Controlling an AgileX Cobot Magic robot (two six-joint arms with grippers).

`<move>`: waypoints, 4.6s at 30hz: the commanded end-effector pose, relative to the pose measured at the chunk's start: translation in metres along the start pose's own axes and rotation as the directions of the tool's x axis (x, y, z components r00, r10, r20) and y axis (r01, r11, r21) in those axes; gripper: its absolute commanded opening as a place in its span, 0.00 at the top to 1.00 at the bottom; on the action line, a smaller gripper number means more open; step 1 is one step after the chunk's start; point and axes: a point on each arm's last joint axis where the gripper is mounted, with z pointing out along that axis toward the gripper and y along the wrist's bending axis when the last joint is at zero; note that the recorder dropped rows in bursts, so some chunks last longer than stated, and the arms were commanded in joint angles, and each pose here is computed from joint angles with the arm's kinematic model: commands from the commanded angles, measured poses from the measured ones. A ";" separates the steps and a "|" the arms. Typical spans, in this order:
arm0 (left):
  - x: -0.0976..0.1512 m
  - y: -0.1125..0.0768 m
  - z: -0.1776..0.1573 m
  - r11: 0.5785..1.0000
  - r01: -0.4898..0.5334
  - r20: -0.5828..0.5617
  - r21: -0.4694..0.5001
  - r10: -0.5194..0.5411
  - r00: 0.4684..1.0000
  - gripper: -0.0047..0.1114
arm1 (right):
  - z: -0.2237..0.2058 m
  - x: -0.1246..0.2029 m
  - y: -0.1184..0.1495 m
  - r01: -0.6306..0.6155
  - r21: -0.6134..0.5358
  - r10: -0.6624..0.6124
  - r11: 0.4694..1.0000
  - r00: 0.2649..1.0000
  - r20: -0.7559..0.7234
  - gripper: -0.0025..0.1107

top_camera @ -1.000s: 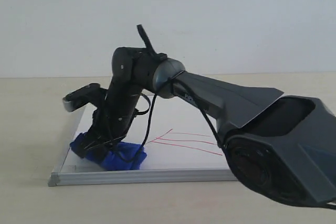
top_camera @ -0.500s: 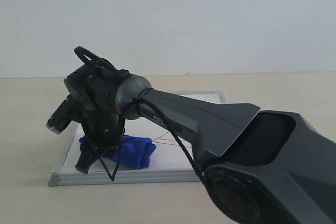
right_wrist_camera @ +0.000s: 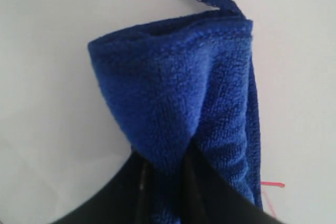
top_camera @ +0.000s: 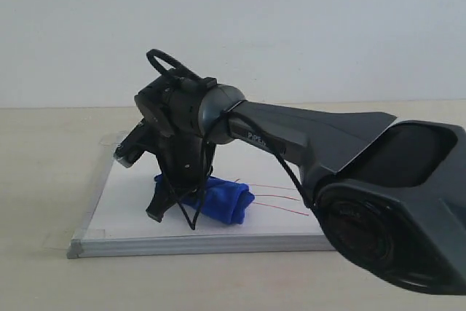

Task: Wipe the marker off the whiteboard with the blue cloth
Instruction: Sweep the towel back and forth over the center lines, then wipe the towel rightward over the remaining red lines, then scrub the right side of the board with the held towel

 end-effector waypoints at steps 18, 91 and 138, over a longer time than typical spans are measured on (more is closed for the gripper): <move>0.001 0.000 0.000 1.000 0.013 -0.002 -0.002 -0.013 1.000 0.93 | -0.017 -0.013 0.092 0.302 -0.072 -0.304 0.951 0.953 -0.018 0.98; 0.001 0.000 0.000 1.000 0.013 -0.002 -0.002 -0.013 1.000 0.93 | -0.019 0.002 0.016 0.136 -0.193 -0.133 0.972 0.991 0.030 0.98; 0.001 0.000 0.000 1.000 0.013 -0.002 -0.002 -0.013 1.000 0.93 | 0.038 0.122 -0.096 -0.358 0.029 0.345 0.933 0.869 -0.355 0.98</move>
